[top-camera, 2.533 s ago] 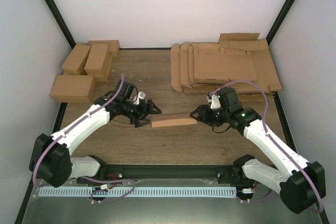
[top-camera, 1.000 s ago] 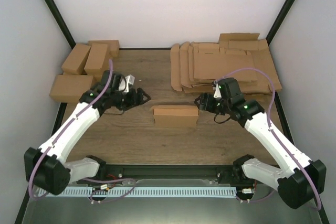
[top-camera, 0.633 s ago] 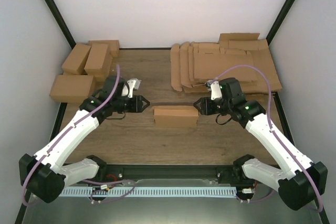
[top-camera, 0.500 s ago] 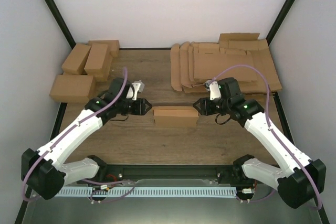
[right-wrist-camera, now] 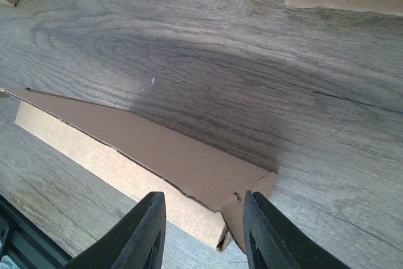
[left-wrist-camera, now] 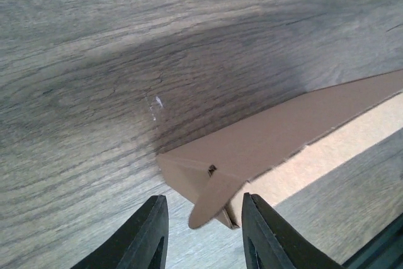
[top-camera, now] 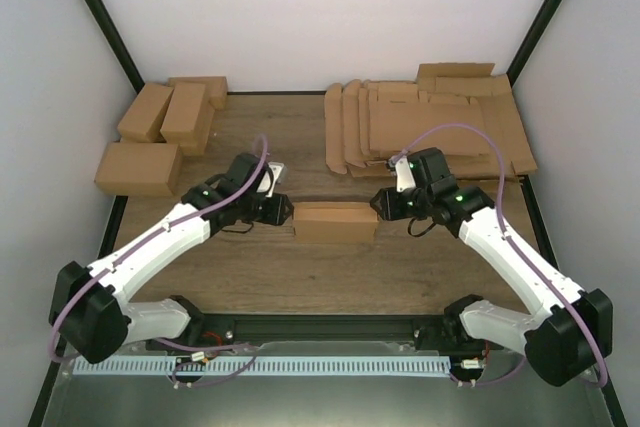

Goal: Fold the paper box

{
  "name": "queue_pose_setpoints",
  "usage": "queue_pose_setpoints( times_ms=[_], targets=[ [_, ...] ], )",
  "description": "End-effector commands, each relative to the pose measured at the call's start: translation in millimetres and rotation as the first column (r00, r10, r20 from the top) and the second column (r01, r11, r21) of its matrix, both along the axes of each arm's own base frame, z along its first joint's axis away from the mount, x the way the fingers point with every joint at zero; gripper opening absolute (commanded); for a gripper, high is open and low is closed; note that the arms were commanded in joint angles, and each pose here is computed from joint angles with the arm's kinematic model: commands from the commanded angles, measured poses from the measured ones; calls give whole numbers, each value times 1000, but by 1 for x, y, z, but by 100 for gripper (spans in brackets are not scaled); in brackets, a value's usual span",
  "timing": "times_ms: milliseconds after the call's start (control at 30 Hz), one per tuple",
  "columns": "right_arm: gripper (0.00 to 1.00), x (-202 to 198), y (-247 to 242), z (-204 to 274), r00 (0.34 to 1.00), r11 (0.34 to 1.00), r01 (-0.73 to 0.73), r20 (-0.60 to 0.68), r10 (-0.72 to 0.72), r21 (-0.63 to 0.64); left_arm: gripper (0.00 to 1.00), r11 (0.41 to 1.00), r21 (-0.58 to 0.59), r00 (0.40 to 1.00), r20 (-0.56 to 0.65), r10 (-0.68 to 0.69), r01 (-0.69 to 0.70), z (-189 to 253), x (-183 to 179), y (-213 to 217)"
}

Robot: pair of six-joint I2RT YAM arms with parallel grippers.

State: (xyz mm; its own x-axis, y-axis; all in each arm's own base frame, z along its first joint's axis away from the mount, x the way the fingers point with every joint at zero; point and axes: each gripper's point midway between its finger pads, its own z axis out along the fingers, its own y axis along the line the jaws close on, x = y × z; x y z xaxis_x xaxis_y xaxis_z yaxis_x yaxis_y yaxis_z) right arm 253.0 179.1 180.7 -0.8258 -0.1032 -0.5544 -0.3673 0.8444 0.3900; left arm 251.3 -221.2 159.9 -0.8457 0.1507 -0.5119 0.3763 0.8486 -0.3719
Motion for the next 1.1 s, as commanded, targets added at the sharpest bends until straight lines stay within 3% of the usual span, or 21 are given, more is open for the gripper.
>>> queue_pose_setpoints(
  times_ms=[0,267,533,633,767,900,1067],
  targets=[
    [34,1,2,-3,1000,1000,4,-4,-4,-15,32,999,35,1000,24,-9,9,-1,6,0],
    [25,1,6,-5,1000,1000,0,-6,0,-19,17,999,33,999,12,-32,31,4,4,-9],
    [23,-3,2,-4,999,999,33,-23,-34,-40,16,999,52,1000,-7,-11,12,8,3,-11],
    [32,-4,-2,-6,997,996,63,-42,-65,-59,15,998,58,1000,-19,1,0,7,3,-11],
    [33,-6,-8,-5,995,993,88,-40,-91,-81,13,997,72,999,-34,15,-13,4,2,-9],
    [26,-7,-9,-6,995,993,88,-42,-91,-80,6,997,75,998,-51,20,-16,1,1,-10],
    [19,-7,-1,-2,996,996,71,-42,-74,-48,5,997,67,998,-56,25,-22,4,-1,-13]
  ],
)
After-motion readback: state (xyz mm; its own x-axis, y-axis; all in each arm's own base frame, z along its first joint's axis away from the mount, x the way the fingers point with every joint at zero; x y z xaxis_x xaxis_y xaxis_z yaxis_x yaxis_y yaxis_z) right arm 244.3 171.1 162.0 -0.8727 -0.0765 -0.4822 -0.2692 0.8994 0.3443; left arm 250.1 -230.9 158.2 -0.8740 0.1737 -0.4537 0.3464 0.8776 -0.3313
